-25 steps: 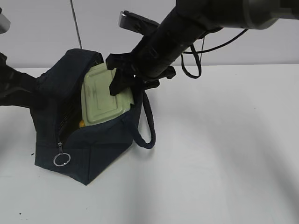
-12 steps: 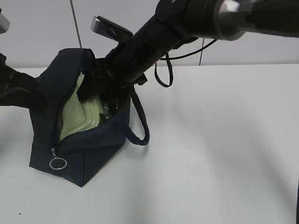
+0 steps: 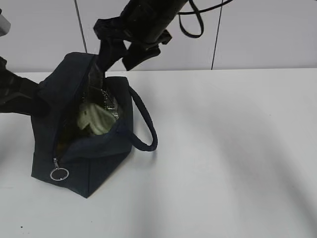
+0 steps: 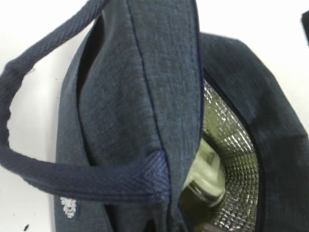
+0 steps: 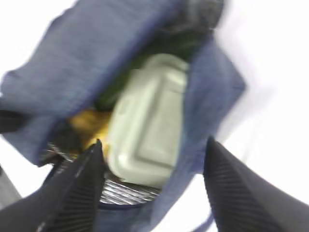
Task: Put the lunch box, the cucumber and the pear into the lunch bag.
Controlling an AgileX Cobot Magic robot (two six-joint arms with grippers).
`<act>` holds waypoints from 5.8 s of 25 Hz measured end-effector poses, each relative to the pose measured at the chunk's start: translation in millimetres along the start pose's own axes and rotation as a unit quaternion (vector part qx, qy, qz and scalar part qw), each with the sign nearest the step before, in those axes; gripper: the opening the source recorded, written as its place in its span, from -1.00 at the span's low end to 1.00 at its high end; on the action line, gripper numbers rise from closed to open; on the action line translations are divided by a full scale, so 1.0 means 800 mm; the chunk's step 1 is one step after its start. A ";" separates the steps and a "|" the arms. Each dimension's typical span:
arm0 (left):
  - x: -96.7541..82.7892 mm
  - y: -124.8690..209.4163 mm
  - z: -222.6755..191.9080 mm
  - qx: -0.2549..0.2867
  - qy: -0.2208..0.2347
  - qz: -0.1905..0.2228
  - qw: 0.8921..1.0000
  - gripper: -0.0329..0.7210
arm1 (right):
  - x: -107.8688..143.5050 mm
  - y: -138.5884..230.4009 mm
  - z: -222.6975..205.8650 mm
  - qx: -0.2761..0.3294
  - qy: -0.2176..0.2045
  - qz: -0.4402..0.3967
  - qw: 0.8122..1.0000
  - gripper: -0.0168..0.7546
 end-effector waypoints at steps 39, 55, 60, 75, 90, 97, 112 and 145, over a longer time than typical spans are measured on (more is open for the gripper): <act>-0.093 -0.074 -0.050 0.067 0.097 -0.100 0.988 -0.96 | -0.045 0.062 0.061 -0.005 0.180 -0.070 0.981 -0.89; -0.084 -0.062 -0.073 0.122 0.097 -0.094 0.983 -0.43 | -0.076 0.102 0.041 -0.039 0.186 -0.102 0.977 -0.45; -0.076 -0.071 -0.056 0.102 0.073 -0.096 0.988 -0.07 | -0.064 0.090 0.075 -0.078 0.189 -0.076 0.976 0.32; -0.062 -0.018 0.039 -0.140 -0.030 -0.061 0.988 -0.08 | 0.070 0.160 0.109 -0.200 0.107 0.077 0.971 0.32; -0.050 0.080 0.059 -0.219 -0.074 -0.068 0.970 -0.09 | 0.099 0.278 -0.015 -0.249 0.029 0.118 0.961 0.32; -0.050 0.081 0.059 -0.217 -0.074 -0.069 0.971 -0.09 | 0.108 0.285 -0.076 -0.252 -0.030 0.109 0.961 0.30; -0.050 0.081 0.059 -0.216 -0.075 -0.072 0.971 -0.09 | 0.091 0.262 -0.153 -0.240 -0.011 0.043 0.970 0.17; -0.049 0.080 0.059 -0.218 -0.076 -0.073 0.970 -0.12 | 0.064 0.230 -0.183 -0.246 0.063 0.007 0.967 -0.46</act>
Point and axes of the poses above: a point on each arm's last joint axis where the gripper is mounted, z pointing back along that axis away from the gripper, x along the wrist's bending axis when the last joint is at zero, y = z × x, the point moved 7 cm from there along -z, pointing out along that axis toward the gripper, and after that the axes turned 2 degrees about -z, right-handed, at the moved point
